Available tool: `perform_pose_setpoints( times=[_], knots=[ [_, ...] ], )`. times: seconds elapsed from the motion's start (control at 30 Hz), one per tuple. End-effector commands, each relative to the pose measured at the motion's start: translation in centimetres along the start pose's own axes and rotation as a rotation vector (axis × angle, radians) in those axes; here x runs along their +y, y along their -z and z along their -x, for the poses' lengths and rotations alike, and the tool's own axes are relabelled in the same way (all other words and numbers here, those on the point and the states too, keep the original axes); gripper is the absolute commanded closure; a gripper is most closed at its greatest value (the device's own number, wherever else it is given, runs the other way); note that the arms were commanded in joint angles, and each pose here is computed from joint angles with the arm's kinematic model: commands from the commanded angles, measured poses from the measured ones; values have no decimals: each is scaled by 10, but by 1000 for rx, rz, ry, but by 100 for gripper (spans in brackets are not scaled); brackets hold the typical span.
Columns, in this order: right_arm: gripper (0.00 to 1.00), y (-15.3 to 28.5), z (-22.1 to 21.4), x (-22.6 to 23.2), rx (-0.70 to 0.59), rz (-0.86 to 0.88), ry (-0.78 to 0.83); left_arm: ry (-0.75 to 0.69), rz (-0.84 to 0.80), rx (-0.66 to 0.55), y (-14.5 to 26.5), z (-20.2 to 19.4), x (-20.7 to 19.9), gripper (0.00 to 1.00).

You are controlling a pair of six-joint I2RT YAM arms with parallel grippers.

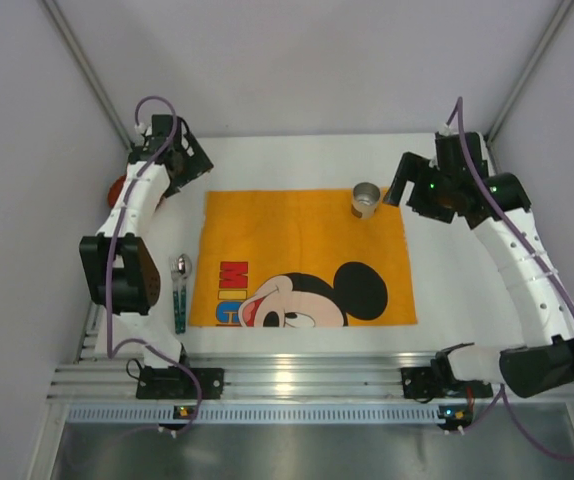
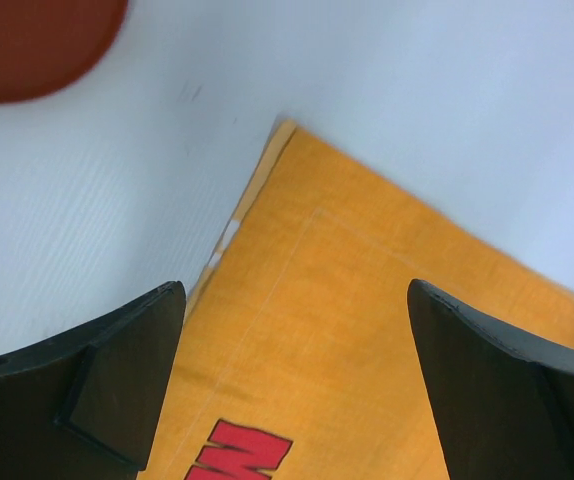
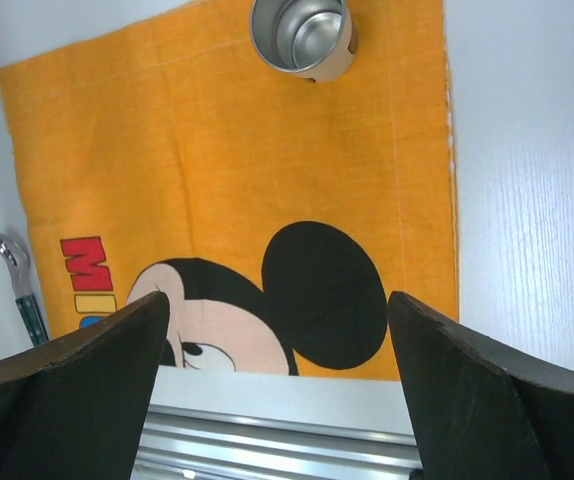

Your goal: Set the dinner table for one person

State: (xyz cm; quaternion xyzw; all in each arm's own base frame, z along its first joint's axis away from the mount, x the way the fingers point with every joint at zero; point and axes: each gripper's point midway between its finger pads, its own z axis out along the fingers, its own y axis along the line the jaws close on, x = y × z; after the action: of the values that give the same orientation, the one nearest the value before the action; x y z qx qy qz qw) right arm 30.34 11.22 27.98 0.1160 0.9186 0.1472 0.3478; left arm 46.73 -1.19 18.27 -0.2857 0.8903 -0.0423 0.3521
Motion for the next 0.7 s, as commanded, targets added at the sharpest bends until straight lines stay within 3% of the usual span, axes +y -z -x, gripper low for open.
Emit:
perform_pose_setpoints(
  times=[0.0,0.13,0.33,0.43,0.47,0.67],
  knots=[
    [9,10,-2,7,-60,80,60,39,-3,-161,16,60,-8,2],
    [7,39,-10,-2,-173,132,112,116,38,-220,7,92,23,2],
    [6,46,-57,-6,-93,232,153,310,73,-86,-23,72,103,11],
    [2,53,-72,-15,-109,244,136,376,-44,-84,-24,65,109,11],
    [0,51,-76,-22,-114,222,135,379,-58,-94,-22,66,108,6],
    [0,57,-83,-46,-111,122,213,396,22,-89,-34,59,123,5]
  ],
)
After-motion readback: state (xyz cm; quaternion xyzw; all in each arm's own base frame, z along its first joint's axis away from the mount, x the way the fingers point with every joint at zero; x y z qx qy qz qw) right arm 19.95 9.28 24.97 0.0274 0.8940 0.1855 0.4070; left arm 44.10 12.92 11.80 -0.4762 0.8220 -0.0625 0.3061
